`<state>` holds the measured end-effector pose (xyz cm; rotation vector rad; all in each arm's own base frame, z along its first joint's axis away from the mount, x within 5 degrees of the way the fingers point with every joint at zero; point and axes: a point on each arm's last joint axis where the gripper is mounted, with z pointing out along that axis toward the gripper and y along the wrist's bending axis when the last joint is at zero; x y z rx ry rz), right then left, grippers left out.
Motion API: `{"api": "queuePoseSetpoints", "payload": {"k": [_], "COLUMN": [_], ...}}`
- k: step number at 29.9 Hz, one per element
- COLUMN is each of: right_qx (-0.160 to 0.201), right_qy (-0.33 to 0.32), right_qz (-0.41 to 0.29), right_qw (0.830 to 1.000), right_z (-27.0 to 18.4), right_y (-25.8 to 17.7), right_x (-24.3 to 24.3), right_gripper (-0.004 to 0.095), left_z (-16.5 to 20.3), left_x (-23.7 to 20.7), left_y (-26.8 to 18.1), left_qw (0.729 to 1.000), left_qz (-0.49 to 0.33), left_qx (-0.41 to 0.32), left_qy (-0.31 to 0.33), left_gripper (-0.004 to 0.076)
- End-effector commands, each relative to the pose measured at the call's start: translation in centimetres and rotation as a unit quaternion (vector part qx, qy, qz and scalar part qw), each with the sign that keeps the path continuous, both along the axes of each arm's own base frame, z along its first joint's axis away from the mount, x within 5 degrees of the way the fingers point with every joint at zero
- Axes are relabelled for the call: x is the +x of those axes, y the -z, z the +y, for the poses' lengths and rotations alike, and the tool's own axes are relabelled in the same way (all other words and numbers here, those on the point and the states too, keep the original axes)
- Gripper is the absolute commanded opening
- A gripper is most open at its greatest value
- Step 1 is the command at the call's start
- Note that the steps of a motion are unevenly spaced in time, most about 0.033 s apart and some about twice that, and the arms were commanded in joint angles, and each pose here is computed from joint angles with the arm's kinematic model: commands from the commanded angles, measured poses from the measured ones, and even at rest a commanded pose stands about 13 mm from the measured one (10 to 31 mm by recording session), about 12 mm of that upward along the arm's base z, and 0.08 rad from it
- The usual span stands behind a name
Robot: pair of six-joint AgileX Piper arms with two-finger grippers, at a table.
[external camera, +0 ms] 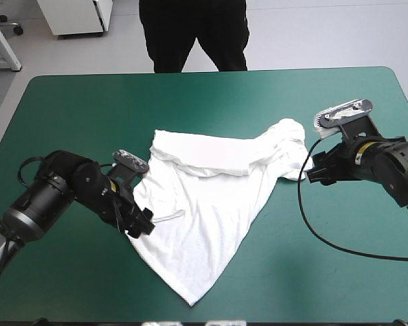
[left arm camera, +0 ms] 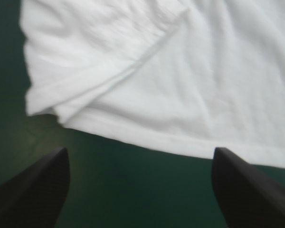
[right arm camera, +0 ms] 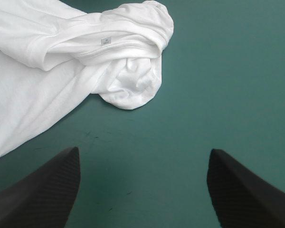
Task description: Fold the cloth
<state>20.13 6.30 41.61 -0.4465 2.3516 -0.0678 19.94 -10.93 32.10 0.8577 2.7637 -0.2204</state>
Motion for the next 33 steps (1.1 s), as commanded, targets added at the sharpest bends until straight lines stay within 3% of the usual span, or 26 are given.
{"api": "queuePoseSetpoints", "payload": {"k": [1, 9, 25, 28, 33], "right_qx": [0.006, 0.009, 0.012, -0.002, -0.031], "right_qy": [-0.007, -0.008, -0.009, -0.020, -0.040], "right_qz": [-0.053, -0.052, -0.051, -0.042, 0.000], "right_qw": [0.999, 0.999, 0.999, 0.999, 0.999], "right_z": [-0.2, -0.2, -0.1, 0.2, 1.4], "right_y": [-1.5, -1.5, -1.4, -0.6, 2.9], "right_x": [-0.3, -0.4, -0.3, 0.4, 3.1], "right_gripper": [0.0702, 0.0702, 0.0702, 0.0702, 0.0702], "left_z": [-1.0, 0.1, 3.0, 2.6, 2.1], "left_x": [-1.9, 0.2, 6.9, 7.4, 7.7], "left_y": [-0.1, 0.0, 7.3, 8.6, 9.4], "left_qw": [0.999, 0.993, 0.998, 0.998, 0.997], "left_qz": [0.012, -0.090, 0.020, 0.047, 0.064], "left_qx": [0.001, 0.070, 0.055, 0.040, 0.022], "left_qy": [0.033, 0.015, -0.039, -0.032, -0.029], "left_gripper": [0.0588, 0.0588, 0.0587, 0.0584, 0.0471]}}
